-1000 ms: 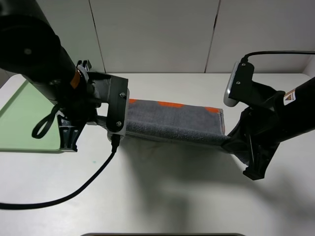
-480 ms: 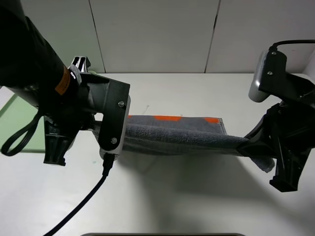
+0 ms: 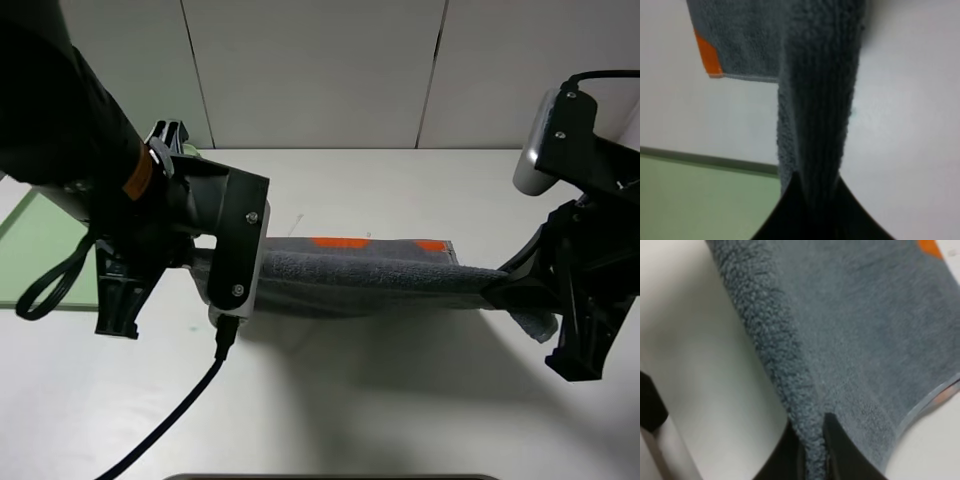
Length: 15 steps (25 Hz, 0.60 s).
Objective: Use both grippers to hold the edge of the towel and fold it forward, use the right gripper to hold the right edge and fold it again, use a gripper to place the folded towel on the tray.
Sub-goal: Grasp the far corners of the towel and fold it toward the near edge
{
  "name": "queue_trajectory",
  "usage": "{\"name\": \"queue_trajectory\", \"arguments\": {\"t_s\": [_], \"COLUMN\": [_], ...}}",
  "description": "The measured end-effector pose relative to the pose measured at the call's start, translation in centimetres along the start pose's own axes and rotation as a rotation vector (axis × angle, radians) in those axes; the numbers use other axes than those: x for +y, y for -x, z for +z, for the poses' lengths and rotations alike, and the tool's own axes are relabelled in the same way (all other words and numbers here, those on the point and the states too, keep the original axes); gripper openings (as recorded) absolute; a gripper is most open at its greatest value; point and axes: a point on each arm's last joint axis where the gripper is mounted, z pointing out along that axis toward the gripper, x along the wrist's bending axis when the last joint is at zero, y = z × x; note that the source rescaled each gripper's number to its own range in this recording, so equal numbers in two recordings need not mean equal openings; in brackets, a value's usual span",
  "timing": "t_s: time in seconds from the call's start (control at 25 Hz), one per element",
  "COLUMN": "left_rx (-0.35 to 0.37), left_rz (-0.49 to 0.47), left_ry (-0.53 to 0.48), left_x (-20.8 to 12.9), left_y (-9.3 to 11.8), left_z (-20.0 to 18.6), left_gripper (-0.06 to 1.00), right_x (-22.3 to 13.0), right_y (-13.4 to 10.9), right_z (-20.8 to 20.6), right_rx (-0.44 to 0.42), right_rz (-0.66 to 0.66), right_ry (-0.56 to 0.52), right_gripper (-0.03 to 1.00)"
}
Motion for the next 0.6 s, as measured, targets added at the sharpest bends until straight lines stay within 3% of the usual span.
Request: {"name": "queue_trajectory", "arguments": {"t_s": [0.6], "left_rx": [-0.032], "left_rz": [-0.108], "left_ry": [-0.075], "left_x": [-0.4], "left_y": [-4.7], "left_z": [5.9], "left_gripper": [0.00], "right_x": [3.9], "right_y": [4.6], "right_z": [6.3], "right_rx": [0.038], "right_rz": [-0.003], "right_ry": [-0.129], "right_gripper": [0.00]}}
